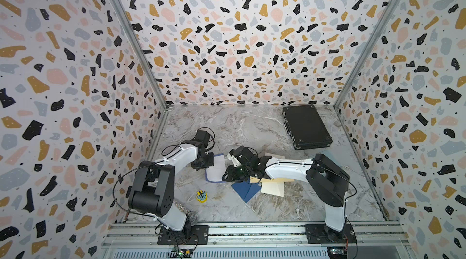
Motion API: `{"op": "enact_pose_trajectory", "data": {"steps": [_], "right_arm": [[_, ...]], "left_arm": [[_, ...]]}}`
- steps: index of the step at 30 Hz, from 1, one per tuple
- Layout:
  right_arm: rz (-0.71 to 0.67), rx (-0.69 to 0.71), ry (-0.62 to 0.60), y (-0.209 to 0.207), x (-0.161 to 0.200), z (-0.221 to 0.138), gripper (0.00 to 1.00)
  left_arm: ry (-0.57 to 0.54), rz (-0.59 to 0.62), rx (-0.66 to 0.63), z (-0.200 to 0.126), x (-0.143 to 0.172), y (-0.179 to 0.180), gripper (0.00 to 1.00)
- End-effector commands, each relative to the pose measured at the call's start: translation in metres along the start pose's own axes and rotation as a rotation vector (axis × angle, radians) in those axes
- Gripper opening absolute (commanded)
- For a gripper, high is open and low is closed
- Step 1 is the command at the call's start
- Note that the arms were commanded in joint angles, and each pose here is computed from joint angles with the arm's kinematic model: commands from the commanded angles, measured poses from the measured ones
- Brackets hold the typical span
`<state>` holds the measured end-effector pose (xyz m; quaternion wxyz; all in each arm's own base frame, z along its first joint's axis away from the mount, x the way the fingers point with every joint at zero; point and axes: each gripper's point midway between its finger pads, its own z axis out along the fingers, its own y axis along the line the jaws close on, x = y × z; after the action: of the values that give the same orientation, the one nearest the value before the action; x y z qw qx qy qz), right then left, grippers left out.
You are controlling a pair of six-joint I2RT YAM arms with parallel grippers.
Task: Take the letter paper out of the envelope
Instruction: Place the letter paper at the center of the board, then pick up the envelope from the envelope.
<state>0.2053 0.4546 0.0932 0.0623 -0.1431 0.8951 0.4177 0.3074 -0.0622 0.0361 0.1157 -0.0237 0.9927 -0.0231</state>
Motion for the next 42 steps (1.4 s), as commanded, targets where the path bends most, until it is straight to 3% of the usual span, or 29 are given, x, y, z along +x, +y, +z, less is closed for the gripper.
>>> {"op": "enact_pose_trajectory", "data": {"steps": [1,5,9,13,16,19,23,27,30,35,42], "right_arm": [[-0.024,0.002,-0.068,0.003,-0.019,-0.032,0.31],[-0.018,0.036,-0.080,-0.010,-0.026,-0.052,0.32],[-0.029,0.090,-0.092,-0.023,-0.027,-0.067,0.33],[0.002,0.205,-0.158,-0.051,-0.032,-0.092,0.35],[0.039,0.312,-0.228,-0.071,-0.037,-0.120,0.36],[0.130,0.422,-0.306,-0.092,-0.036,-0.149,0.40],[0.338,0.557,-0.379,-0.121,-0.023,-0.183,0.45],[0.517,0.599,-0.352,-0.131,-0.010,-0.188,0.48],[0.631,0.626,-0.334,-0.132,-0.004,-0.188,0.59],[0.847,0.731,-0.330,-0.137,0.010,-0.198,0.62],[0.977,0.791,-0.365,-0.136,0.005,-0.196,0.75]], "left_arm": [[-0.027,0.068,-0.055,-0.006,-0.004,0.011,0.00],[-0.079,0.088,-0.068,-0.017,-0.006,0.015,0.00],[-0.064,0.103,-0.101,-0.017,-0.004,0.020,0.00],[-0.048,0.104,-0.156,-0.020,-0.001,0.029,0.12],[-0.043,0.104,-0.191,-0.020,-0.001,0.035,0.26],[-0.038,0.101,-0.210,-0.019,-0.001,0.038,0.39],[-0.038,0.094,-0.216,-0.020,-0.001,0.039,0.42],[-0.049,0.073,-0.203,-0.026,0.000,0.037,0.47],[-0.063,0.052,-0.171,-0.036,-0.002,0.032,0.50],[-0.163,0.008,0.013,-0.071,-0.021,0.001,0.59],[-0.225,0.000,0.587,-0.108,-0.021,-0.095,0.68]]}}
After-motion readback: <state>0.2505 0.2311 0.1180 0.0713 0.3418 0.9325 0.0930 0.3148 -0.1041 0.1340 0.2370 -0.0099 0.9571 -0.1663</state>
